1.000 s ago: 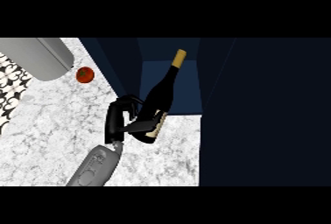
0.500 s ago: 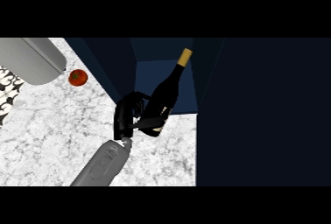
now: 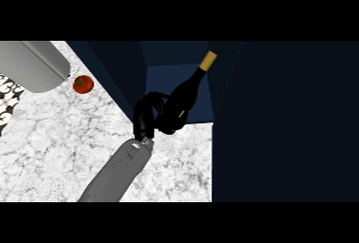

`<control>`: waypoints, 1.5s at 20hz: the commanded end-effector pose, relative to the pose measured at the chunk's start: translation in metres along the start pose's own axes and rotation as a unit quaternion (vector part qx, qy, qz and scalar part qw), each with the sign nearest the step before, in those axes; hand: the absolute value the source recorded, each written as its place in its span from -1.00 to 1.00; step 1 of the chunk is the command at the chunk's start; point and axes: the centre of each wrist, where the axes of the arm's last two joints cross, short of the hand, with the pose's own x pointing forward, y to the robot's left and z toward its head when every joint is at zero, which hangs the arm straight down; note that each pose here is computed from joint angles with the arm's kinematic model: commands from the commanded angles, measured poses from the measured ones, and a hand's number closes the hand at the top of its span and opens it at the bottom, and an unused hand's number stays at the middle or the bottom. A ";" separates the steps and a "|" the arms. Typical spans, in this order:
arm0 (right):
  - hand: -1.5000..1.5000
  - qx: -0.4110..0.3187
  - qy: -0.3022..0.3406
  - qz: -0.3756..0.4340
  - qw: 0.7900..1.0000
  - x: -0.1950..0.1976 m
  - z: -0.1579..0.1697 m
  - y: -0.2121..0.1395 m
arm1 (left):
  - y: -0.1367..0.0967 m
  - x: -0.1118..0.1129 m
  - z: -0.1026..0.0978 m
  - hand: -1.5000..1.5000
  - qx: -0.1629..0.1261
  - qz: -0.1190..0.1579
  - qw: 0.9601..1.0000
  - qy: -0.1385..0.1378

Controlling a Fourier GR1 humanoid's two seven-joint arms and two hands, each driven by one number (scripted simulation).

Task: Pick up the wine, place it into the cabinet and close the cabinet

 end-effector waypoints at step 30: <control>-1.00 0.042 -0.024 -0.034 0.998 0.013 0.007 0.001 | -0.006 0.068 -0.080 1.00 0.037 -0.100 0.991 -0.080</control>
